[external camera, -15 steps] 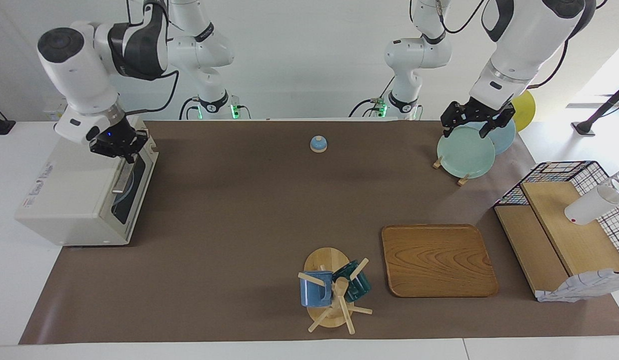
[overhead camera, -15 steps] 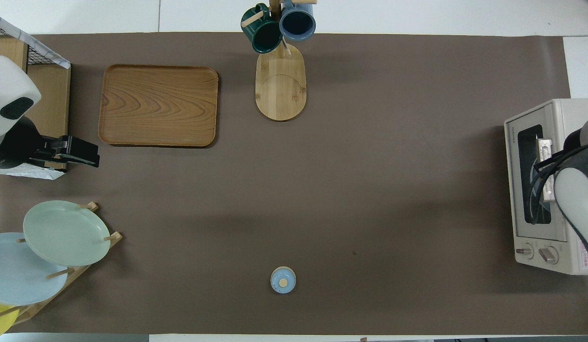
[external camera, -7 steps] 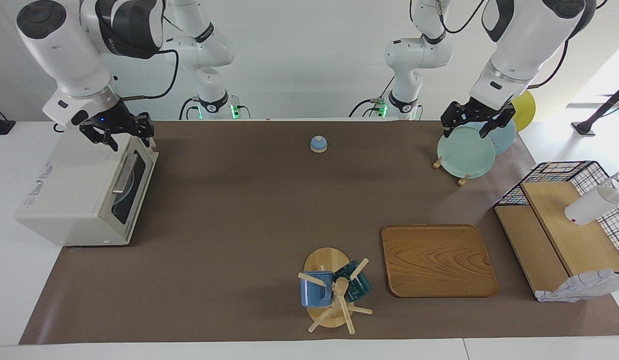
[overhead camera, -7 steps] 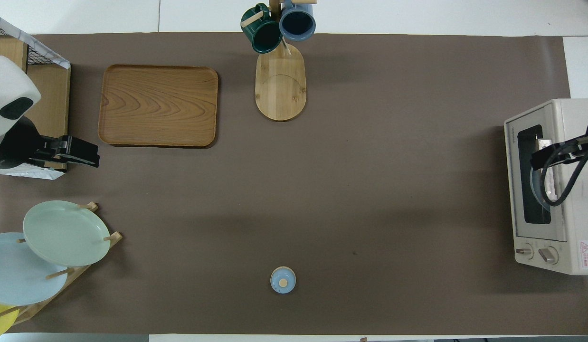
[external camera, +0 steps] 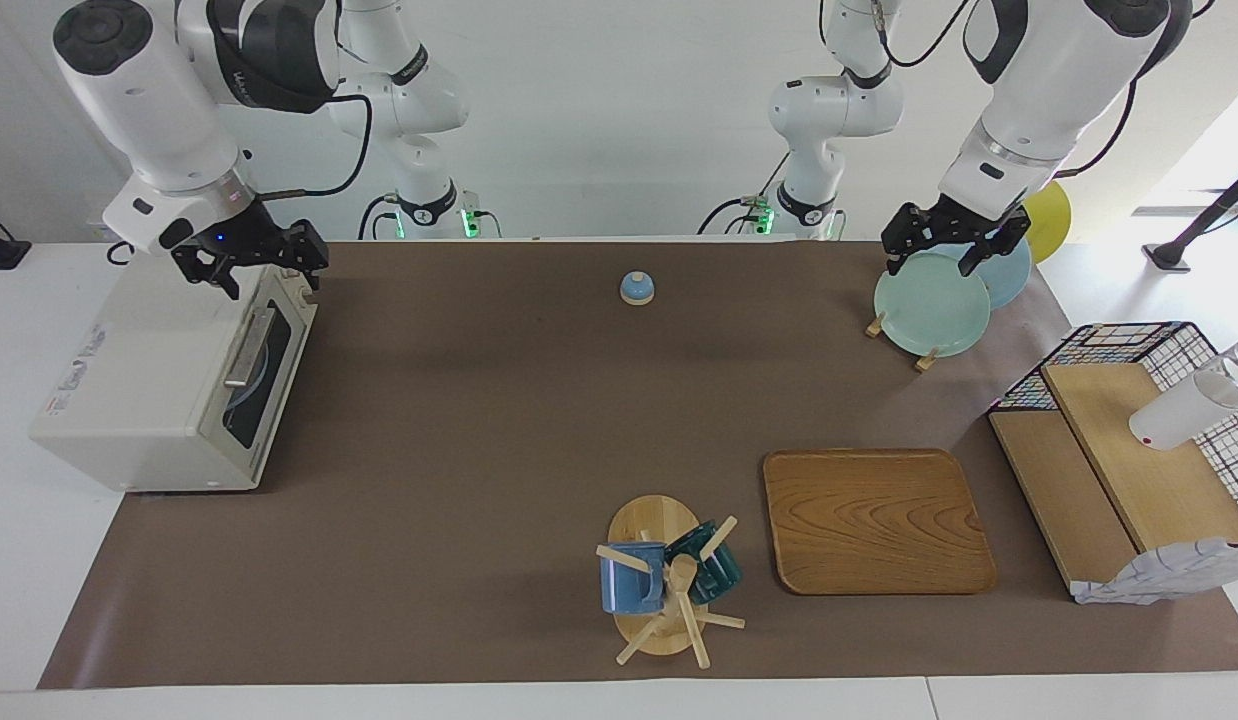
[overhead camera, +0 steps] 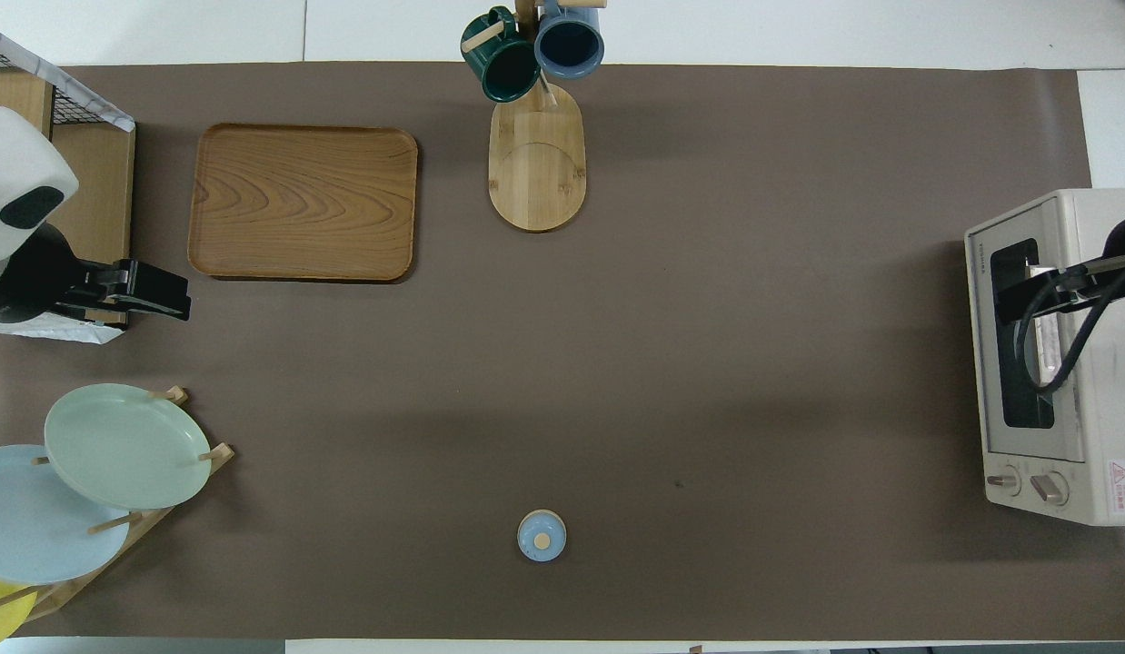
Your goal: Put eggplant into oven
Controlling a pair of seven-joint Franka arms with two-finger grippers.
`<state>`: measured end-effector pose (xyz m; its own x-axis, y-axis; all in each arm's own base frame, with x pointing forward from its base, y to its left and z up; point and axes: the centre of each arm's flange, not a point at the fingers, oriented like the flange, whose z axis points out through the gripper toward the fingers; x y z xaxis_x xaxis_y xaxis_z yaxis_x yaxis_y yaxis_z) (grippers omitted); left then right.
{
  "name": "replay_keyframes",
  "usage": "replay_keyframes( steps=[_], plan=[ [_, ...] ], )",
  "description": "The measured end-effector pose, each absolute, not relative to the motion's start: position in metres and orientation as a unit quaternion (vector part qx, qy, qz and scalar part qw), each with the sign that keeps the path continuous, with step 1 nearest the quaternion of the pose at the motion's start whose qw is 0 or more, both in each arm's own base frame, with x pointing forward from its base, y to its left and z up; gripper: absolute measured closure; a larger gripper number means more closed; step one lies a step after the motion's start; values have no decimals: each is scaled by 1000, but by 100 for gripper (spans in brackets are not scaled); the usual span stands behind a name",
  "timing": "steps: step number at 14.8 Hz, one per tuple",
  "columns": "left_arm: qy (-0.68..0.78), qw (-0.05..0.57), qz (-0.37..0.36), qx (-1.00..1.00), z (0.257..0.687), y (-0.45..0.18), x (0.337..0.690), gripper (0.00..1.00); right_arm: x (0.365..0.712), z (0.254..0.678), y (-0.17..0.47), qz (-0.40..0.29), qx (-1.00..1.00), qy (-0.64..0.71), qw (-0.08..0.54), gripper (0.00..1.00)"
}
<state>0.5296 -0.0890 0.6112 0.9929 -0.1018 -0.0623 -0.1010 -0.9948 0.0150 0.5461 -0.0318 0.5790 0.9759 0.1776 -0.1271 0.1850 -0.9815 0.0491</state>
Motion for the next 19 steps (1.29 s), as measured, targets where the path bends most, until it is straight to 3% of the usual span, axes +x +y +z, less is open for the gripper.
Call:
replay_keyframes(
  steps=[19],
  plan=[
    [-51,6,-31,998,611,-89,530,0,543,581,-53,-62,995,71,28,0]
  ],
)
